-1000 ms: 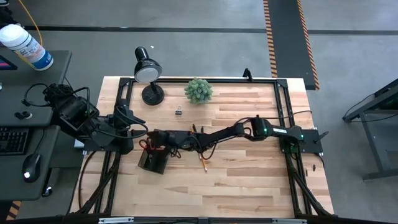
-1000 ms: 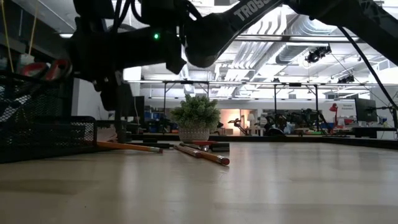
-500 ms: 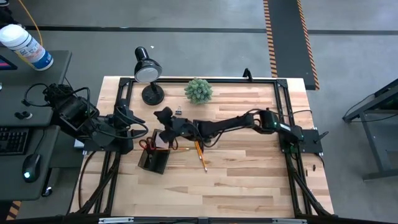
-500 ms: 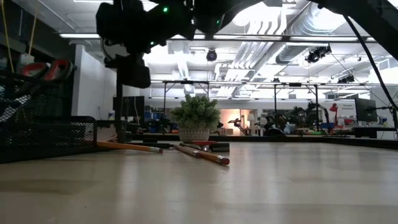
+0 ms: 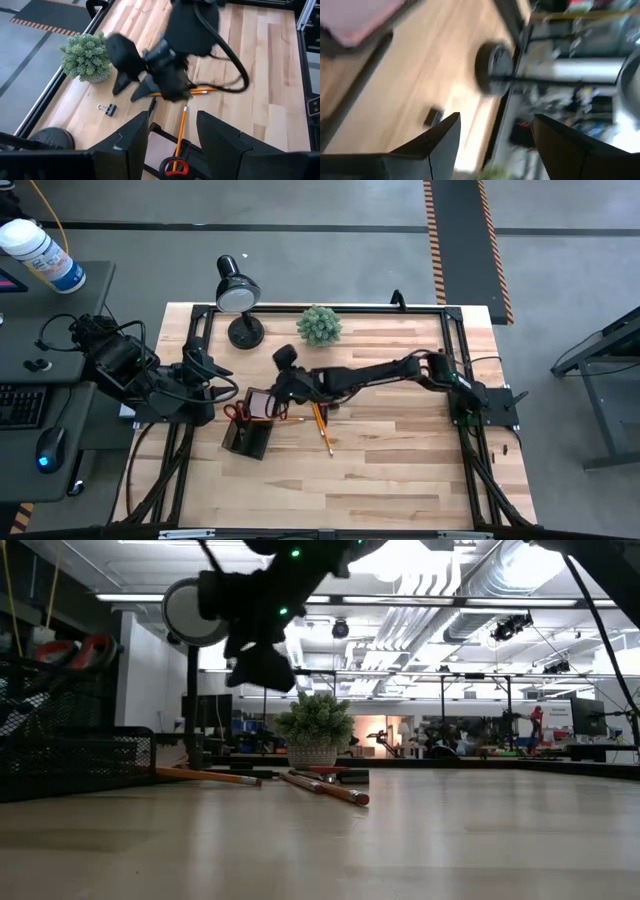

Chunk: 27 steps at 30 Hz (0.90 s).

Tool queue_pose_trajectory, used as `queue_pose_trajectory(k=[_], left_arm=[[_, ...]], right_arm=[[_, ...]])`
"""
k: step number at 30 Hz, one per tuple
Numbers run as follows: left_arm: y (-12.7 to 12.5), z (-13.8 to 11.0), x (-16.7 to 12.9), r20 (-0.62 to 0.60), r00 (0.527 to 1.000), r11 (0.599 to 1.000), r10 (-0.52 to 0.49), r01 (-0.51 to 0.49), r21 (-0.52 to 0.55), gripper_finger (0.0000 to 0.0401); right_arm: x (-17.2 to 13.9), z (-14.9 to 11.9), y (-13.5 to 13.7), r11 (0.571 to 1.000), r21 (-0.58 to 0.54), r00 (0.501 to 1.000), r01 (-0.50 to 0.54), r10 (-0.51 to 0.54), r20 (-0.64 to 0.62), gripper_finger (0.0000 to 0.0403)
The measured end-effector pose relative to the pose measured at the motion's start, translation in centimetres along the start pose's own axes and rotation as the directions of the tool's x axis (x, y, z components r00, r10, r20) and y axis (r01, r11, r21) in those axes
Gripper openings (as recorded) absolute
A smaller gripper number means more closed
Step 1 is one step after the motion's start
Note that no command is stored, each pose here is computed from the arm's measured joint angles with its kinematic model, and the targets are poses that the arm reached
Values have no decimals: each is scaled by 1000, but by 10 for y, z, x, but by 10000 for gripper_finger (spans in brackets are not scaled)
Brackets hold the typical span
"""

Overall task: Pick and place office supplies into organizer
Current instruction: Put the left orange pencil into the desk organizer

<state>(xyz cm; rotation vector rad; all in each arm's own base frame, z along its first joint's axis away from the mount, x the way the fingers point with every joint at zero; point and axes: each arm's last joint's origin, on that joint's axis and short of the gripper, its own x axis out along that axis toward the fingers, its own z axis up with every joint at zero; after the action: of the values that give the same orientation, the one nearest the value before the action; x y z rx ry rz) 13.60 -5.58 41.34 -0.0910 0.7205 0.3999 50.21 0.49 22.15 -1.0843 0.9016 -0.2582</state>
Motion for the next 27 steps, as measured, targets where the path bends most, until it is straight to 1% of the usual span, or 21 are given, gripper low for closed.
queue_pose_trajectory(k=[1,3,5,7,8,9,11,13,16,18,19,21,23,25,27], left_arm=[[0,0,0,-1,1000,1000,0,0,1,154],[0,0,0,-1,1000,1000,1,-1,1,154],[0,0,0,1,1000,1000,3,-3,1,154],[0,0,0,2,1000,1000,4,-4,1,154],[0,0,0,3,1000,1000,6,-6,1,154],[0,0,0,5,1000,1000,7,-8,1,154],[0,0,0,6,1000,1000,9,-9,1,154],[0,0,0,7,1000,1000,9,-9,1,154],[0,0,0,7,1000,1000,9,-9,1,154],[0,0,0,8,1000,1000,11,-11,1,154],[0,0,0,11,1000,1000,14,-14,0,154],[1,0,0,18,1000,1000,22,-22,0,154],[0,1,1,25,999,999,35,-35,1,154],[0,1,1,32,998,999,45,-45,2,154],[0,1,1,39,998,999,50,-50,0,154]], right_arm=[[-3,-5,-5,999,40,1000,-22,22,-13,236],[-10,-15,-13,986,136,995,-99,101,-11,236],[-15,-25,-17,953,221,978,-206,211,0,236],[-17,-34,-14,916,278,954,-288,299,4,236],[-18,-39,-10,904,291,945,-312,327,-2,236],[-19,-45,-4,901,289,940,-323,341,-14,236],[-21,-56,7,903,290,941,-317,338,-25,236],[-26,-67,18,910,304,953,-283,303,-18,236],[-39,-82,31,914,334,971,-232,237,27,236],[-50,-88,35,895,400,980,-200,173,103,236],[-55,-90,35,870,449,976,-201,139,166,236],[-64,-93,36,800,543,944,-256,86,319,236],[-69,-95,38,721,596,880,-353,41,473,236],[-72,-97,43,665,584,793,-464,18,609,236],[-72,-97,50,631,557,730,-540,21,683,236]])
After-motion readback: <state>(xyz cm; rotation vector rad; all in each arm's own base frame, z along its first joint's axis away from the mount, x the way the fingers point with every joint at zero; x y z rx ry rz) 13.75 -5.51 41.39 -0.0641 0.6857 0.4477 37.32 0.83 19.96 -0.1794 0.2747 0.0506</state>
